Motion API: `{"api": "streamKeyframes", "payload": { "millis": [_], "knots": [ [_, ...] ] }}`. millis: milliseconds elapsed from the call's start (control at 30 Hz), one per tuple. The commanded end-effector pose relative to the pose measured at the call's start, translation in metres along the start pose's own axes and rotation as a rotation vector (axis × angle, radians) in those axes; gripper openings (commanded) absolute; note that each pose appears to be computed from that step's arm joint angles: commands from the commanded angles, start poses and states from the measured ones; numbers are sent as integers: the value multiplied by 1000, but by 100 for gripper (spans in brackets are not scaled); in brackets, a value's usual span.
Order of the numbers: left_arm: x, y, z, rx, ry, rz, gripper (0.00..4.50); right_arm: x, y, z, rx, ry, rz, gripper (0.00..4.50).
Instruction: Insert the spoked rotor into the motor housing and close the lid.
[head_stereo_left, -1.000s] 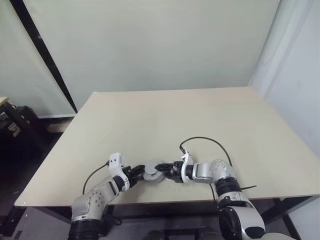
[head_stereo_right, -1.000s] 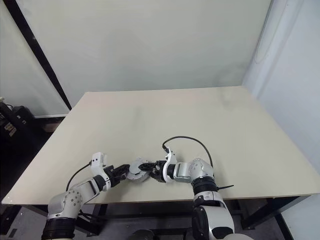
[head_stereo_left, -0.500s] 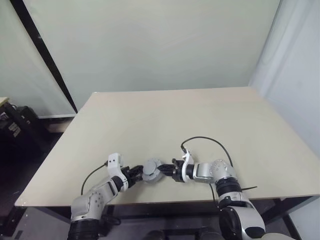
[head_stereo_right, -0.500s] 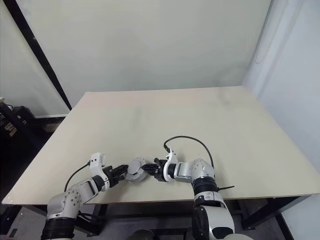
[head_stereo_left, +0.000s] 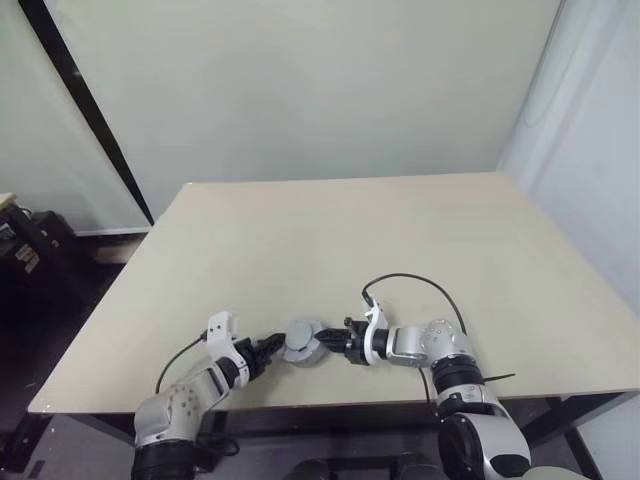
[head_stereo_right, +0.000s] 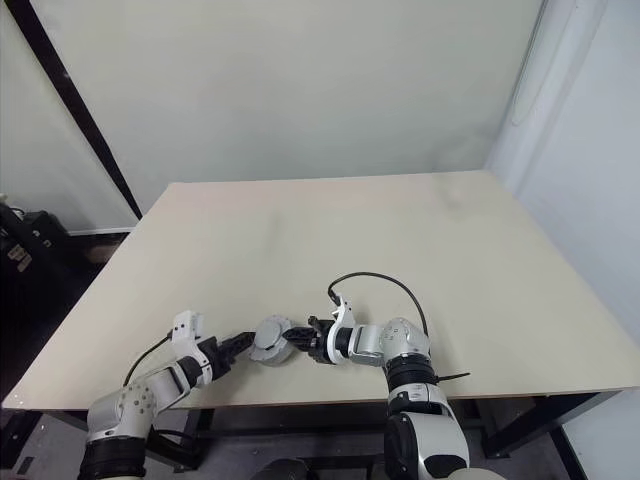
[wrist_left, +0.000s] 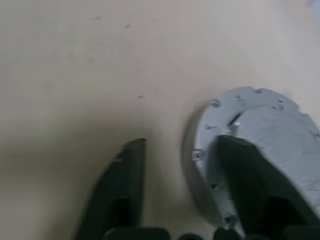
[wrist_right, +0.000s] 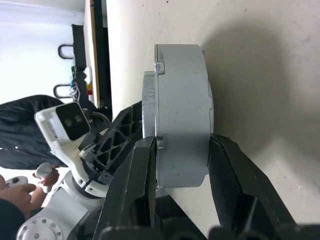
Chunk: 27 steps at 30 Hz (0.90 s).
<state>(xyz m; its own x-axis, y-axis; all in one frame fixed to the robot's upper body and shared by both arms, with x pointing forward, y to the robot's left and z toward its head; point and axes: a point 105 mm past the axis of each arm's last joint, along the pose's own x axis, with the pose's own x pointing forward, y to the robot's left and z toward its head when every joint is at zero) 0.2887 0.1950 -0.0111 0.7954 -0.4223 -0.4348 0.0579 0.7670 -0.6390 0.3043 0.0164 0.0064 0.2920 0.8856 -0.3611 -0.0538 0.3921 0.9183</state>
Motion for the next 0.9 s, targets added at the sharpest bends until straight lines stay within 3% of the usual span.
{"api": "streamKeyframes", "payload": {
  "millis": [33,100,333,900],
  "knots": [
    [-13,-7,34,-39,-126,-58,395,2,19,4,-6,-23,90,118],
    [-20,-5,41,-70,-157,-69,449,2,21,5,-1,-27,100,118],
    [-40,-10,50,-240,-240,-151,450,-2,35,11,36,-68,199,118],
    [-22,-47,24,-434,-152,-340,450,-7,87,2,5,-19,397,118]
  ]
}}
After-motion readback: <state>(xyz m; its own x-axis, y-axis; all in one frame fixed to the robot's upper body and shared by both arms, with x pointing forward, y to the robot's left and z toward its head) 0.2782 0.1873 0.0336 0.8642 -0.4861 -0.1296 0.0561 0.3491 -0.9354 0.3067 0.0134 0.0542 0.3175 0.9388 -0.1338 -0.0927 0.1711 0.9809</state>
